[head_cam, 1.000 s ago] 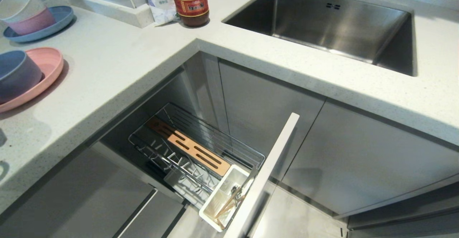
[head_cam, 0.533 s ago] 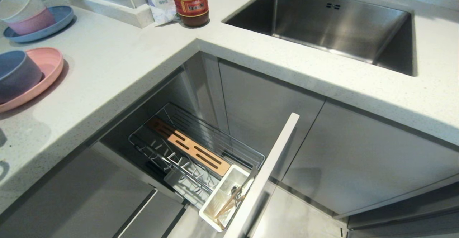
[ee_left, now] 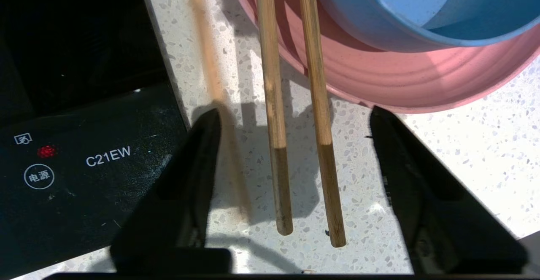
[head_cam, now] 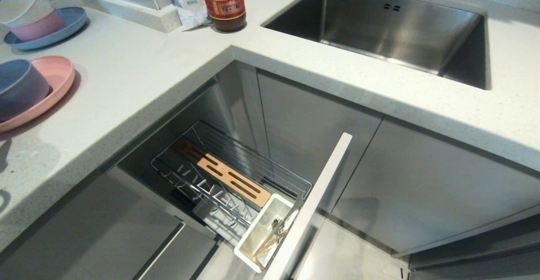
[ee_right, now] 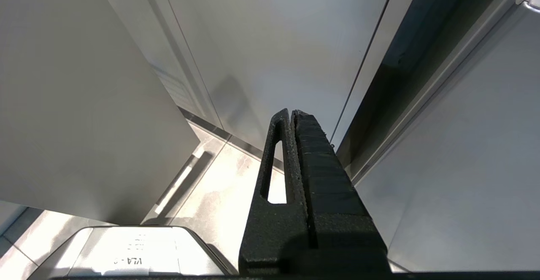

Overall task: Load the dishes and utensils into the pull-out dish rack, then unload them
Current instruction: Take the chopsticks out of the cupboard

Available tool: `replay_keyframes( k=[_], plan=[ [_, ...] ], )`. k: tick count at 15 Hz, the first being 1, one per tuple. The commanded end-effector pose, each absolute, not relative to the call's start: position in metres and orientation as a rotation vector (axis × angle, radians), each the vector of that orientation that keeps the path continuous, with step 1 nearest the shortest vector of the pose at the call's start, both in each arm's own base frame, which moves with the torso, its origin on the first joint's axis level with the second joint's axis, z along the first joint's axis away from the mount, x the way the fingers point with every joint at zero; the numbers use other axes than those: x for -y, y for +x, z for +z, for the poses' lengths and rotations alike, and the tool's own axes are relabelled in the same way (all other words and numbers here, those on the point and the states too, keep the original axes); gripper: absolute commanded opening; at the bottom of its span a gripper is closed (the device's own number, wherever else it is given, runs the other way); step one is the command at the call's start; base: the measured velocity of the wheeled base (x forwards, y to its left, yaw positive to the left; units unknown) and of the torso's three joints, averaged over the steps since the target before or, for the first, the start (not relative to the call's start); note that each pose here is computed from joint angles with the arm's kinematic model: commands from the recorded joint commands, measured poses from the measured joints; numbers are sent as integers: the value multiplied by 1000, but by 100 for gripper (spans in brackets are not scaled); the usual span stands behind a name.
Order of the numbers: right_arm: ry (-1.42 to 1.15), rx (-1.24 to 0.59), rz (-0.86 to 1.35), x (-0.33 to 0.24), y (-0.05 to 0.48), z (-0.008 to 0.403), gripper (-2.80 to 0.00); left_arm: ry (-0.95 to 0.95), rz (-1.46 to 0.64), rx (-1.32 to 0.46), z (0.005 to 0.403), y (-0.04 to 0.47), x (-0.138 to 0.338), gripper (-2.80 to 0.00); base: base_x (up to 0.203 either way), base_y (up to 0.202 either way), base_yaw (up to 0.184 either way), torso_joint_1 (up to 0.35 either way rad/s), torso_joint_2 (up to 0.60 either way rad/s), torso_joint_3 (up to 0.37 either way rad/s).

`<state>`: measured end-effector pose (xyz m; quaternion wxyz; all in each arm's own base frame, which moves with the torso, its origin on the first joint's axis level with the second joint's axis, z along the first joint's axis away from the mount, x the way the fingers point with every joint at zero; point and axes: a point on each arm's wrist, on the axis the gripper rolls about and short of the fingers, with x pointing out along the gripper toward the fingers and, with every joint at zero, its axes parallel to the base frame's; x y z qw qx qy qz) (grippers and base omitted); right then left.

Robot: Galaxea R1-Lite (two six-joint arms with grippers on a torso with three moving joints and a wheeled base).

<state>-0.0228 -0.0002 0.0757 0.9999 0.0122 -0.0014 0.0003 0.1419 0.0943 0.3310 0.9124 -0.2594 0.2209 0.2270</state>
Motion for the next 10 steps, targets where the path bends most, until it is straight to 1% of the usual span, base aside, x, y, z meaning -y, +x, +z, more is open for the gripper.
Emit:
replay_keyframes(
  k=[1, 10],
  plan=[
    [25, 5, 2, 0, -23, 75, -280, -534, 468, -446, 333, 140, -93, 0, 0, 0, 0, 0, 0, 0],
    [25, 6, 0, 0, -23, 75, -280, -489, 457, -344, 349, 110, -72, 0, 0, 0, 0, 0, 0, 0]
  ],
)
